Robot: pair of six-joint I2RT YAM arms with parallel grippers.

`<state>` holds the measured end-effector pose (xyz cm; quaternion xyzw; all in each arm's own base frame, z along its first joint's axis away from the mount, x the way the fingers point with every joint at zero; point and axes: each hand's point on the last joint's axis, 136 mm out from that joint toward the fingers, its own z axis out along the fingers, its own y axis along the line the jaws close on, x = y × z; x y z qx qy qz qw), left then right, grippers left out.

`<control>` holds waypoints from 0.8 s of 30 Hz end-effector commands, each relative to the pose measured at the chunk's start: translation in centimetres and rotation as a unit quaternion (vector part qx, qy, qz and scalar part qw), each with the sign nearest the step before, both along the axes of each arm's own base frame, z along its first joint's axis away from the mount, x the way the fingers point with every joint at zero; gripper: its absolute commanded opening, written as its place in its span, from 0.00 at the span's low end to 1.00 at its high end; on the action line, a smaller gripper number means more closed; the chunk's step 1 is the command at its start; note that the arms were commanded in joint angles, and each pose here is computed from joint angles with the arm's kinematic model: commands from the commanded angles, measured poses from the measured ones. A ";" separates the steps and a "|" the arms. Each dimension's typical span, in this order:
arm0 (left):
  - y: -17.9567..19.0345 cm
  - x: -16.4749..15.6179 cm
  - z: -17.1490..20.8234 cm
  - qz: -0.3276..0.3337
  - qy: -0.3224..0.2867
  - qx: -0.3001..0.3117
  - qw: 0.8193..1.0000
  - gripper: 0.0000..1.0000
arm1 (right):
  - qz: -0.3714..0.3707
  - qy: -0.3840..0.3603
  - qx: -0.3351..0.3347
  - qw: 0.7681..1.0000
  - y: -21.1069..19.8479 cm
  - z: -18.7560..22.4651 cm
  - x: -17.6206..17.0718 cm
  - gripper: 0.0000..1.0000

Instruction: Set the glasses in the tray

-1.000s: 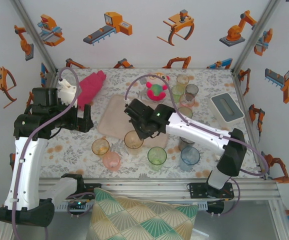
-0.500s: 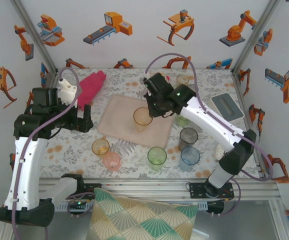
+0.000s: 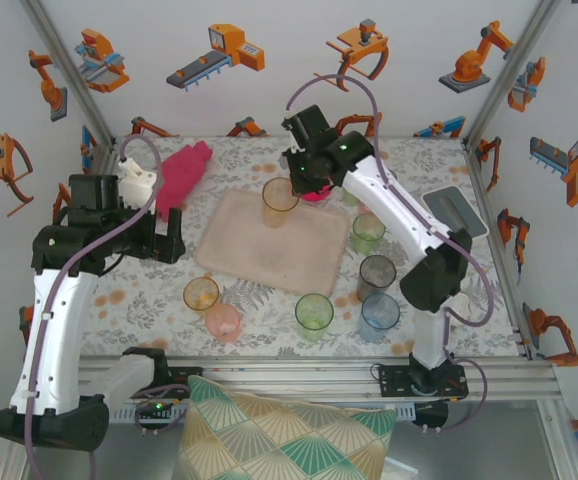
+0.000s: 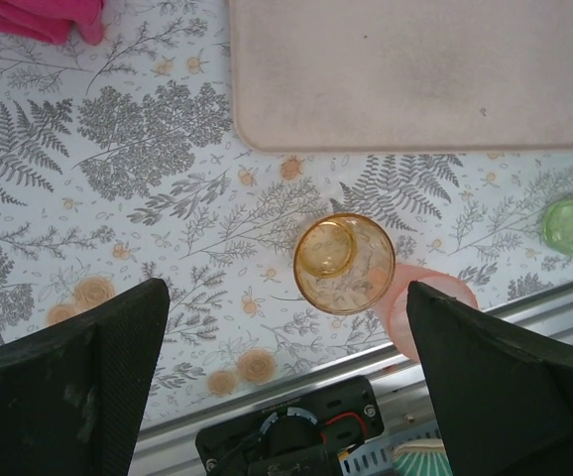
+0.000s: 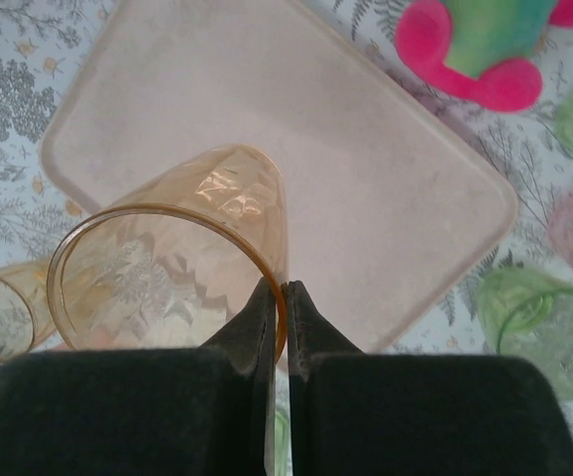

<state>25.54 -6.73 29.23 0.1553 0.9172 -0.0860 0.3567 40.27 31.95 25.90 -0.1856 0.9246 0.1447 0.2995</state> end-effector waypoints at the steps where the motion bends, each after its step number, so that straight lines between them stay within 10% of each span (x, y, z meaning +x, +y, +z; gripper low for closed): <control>1: 0.5 1.5 0.3 0.024 -0.001 0.004 1.000 0.97 | 0.031 -0.010 0.014 0.999 2.3 0.0 1.4 0.04; 24: -2.6 8.1 -1.4 0.023 0.013 0.009 1.000 0.97 | 0.060 0.016 -0.034 0.997 5.1 -6.6 4.6 0.05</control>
